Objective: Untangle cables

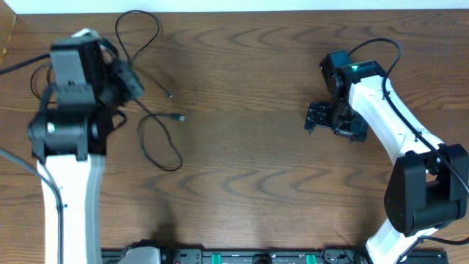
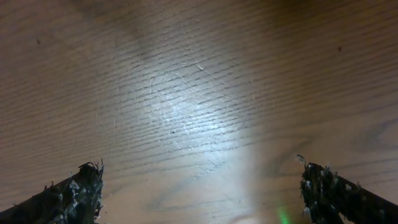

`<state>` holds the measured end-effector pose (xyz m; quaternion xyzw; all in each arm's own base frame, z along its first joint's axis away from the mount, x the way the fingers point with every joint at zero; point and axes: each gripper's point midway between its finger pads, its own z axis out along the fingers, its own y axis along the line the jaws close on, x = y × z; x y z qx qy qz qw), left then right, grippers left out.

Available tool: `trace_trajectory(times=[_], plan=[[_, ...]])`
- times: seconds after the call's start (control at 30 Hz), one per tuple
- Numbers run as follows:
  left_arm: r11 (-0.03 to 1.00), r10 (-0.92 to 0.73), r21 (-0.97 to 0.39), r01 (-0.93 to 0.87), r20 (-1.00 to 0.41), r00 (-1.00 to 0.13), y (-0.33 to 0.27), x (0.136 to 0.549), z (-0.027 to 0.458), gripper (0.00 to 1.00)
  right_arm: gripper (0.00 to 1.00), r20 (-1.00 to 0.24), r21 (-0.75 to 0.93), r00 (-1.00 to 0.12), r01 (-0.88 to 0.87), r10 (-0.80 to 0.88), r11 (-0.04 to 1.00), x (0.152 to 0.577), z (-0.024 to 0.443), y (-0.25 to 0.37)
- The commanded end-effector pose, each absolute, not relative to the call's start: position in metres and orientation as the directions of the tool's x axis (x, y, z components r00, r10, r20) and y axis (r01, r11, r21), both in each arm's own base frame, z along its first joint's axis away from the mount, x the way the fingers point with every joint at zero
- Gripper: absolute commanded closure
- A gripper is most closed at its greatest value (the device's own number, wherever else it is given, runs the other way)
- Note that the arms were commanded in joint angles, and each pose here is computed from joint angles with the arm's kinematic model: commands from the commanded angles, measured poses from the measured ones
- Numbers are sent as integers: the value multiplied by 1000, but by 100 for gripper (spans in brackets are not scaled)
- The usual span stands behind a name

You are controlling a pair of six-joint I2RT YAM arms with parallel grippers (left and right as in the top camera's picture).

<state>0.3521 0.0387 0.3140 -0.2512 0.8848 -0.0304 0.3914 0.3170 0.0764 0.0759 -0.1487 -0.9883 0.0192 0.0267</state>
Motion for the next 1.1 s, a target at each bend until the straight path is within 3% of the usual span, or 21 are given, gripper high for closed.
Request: trace_trajectory(times=[0.0, 0.1, 0.23, 0.47, 0.6, 0.7, 0.73, 0.9, 1.07], plan=[[801, -528, -174, -573, -657, -538, 94, 354, 293, 92, 1, 40, -43, -959, 280, 282, 959, 314, 79, 80], [716, -615, -169, -678, -611, -498, 128, 350, 273, 93, 1, 42, -44, -960, 276, 278, 960, 312, 76, 82], [531, -749, -158, -833, -548, -373, 177, 332, 247, 93, 1, 36, -40, -962, 270, 272, 962, 313, 74, 84], [332, -856, -125, -935, -457, -242, 228, 310, 207, 93, 1, 19, -29, -962, 271, 271, 962, 318, 73, 85], [334, -885, -133, -933, -384, -262, 226, 317, 184, 92, 1, 7, -22, -963, 268, 269, 963, 321, 73, 87], [362, -907, -188, -913, -298, -298, 210, 331, 169, 83, 1, 6, -22, -963, 268, 269, 963, 321, 73, 87], [382, -909, -215, -899, -260, -325, 201, 337, 164, 63, 1, 6, -21, -963, 268, 269, 963, 321, 73, 87], [470, -883, -292, -833, -171, -438, 167, 352, 158, 62, 1, -1, -17, -964, 264, 264, 964, 323, 73, 89], [519, -853, -248, -818, -85, -515, 130, 342, 152, 60, 1, 3, 7, -966, 258, 258, 966, 323, 73, 96]])
